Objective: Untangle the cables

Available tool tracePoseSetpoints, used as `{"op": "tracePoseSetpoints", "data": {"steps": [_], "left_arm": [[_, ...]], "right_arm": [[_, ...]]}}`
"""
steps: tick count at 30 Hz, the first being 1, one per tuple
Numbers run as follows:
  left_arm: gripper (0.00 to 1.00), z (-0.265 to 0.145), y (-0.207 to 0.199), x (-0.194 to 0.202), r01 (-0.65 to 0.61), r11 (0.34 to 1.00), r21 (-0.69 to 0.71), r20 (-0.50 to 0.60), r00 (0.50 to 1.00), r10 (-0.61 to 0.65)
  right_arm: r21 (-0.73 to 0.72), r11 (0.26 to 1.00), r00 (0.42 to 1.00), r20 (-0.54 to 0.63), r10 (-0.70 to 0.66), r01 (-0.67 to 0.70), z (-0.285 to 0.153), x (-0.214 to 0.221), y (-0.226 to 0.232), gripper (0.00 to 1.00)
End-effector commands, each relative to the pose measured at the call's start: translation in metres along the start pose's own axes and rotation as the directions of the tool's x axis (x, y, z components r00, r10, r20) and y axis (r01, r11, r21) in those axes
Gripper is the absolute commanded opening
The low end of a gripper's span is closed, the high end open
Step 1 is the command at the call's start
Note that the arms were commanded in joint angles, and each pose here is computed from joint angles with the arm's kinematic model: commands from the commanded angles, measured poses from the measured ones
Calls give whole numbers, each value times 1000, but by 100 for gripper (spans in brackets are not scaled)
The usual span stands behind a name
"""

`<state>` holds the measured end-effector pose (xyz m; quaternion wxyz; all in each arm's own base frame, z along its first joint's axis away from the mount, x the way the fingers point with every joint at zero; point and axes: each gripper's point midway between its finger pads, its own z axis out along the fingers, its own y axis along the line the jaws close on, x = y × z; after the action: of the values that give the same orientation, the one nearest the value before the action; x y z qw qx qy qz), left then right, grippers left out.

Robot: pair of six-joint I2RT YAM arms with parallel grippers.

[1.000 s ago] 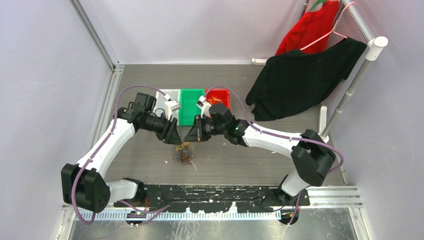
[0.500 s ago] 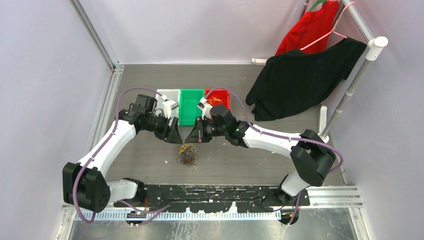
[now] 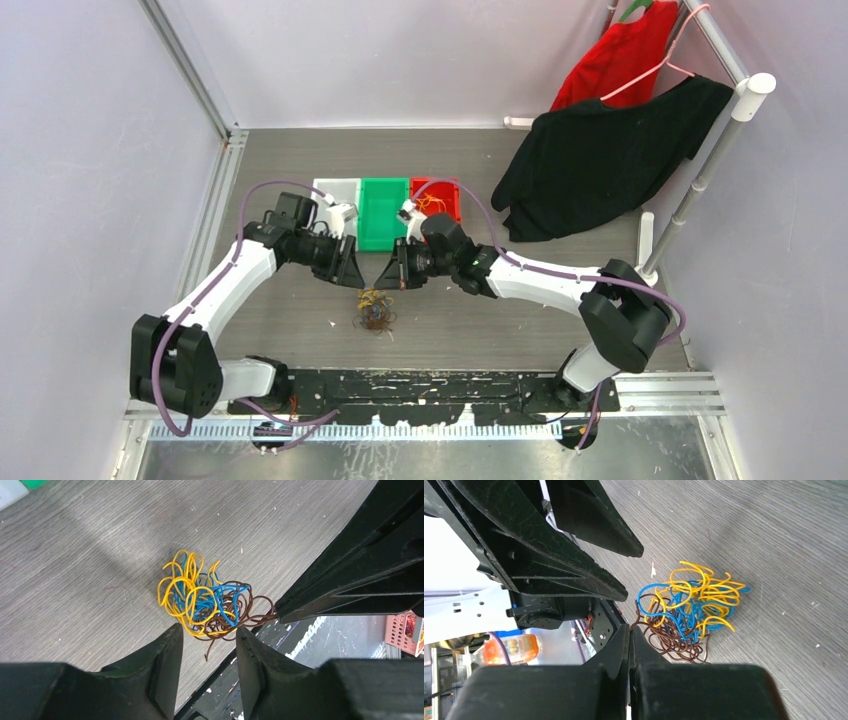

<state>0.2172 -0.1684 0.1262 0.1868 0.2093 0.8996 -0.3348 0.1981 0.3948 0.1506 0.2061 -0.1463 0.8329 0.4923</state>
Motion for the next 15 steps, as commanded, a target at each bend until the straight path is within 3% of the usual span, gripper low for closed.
{"op": "tracePoseSetpoints", "data": {"steps": [1,10,15], "left_arm": [[43,6,-4,-12,-26,998,56,27,999,25],[51,31,-1,-8,6,995,101,-41,999,-2],[48,42,-3,-11,9,992,122,-60,998,-1]], "right_arm": [[28,998,997,57,-50,49,-8,-16,5,1],[138,990,999,31,-40,35,-9,-5,-22,1],[151,988,999,30,-27,22,-9,-3,-25,1]]}}
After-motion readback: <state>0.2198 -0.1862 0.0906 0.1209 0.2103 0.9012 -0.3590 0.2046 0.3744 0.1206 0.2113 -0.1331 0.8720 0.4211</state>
